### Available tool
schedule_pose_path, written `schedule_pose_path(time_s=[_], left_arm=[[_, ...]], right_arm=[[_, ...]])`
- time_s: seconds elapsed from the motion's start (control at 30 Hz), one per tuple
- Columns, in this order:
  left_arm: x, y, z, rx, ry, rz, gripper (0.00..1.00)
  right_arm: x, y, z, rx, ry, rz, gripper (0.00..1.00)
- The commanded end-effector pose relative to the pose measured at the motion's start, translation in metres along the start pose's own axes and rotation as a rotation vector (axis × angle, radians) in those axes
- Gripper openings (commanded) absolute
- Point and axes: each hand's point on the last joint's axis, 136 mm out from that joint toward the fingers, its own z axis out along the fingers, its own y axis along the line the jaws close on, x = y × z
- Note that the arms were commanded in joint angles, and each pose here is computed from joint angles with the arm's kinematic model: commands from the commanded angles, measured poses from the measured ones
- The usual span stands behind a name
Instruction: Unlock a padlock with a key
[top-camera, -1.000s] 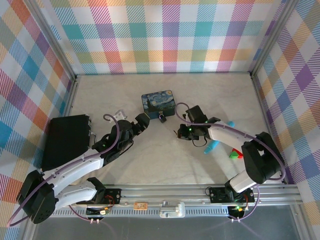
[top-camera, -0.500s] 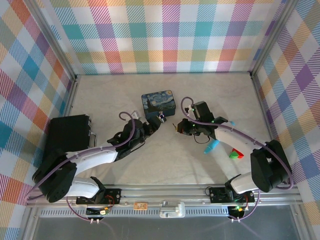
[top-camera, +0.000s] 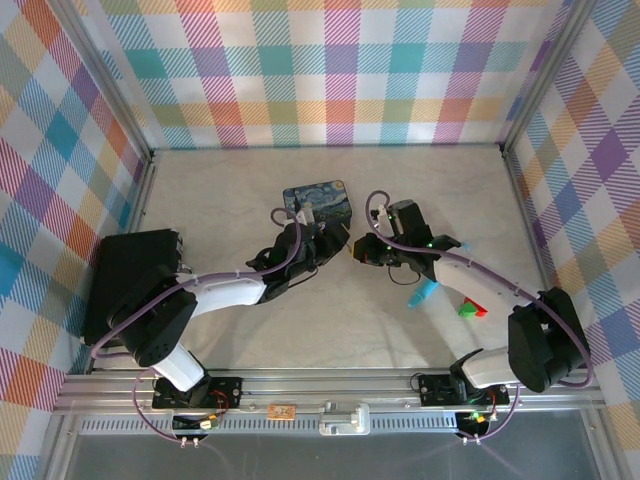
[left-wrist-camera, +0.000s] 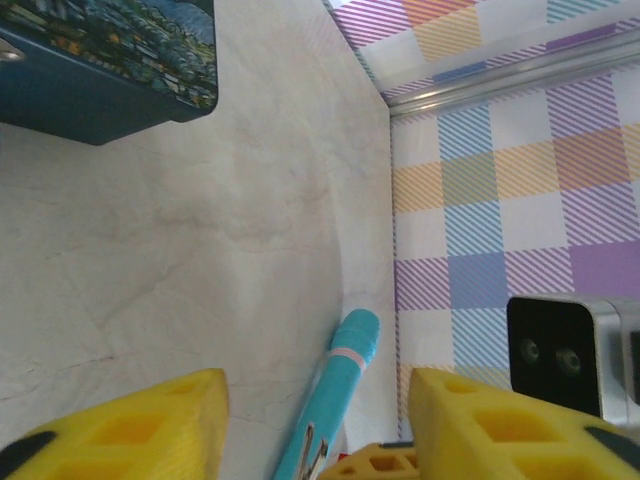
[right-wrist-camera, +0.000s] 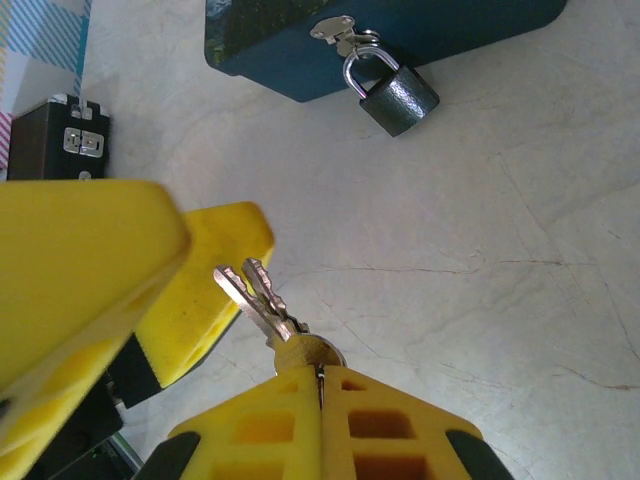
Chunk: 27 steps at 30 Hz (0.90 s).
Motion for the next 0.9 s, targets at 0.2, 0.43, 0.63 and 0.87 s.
schedule_pose_path(time_s=[0.2, 0.43, 0.63, 0.87], left_arm=[[0.006, -0.019, 0.009, 0.065, 0.019, -0.004, 0.19], [0.007, -0.017, 0.010, 0.056, 0.021, 0.008, 0.00], [0.001, -0.029, -0.001, 0.092, -0.012, 0.129, 0.00], [-0.003, -0.070, -0.026, 0.282, -0.004, 0.372, 0.00]], right_arm=[[-0.004, 0.010, -0.007, -0.044, -0.030, -0.056, 0.00], [-0.005, 0.011, -0.009, -0.044, -0.038, -0.070, 0.00], [-0.014, 0.016, -0.023, -0.046, -0.083, -0.147, 0.24], [-0.032, 0.035, -0.053, -0.169, -0.165, -0.274, 0.37]])
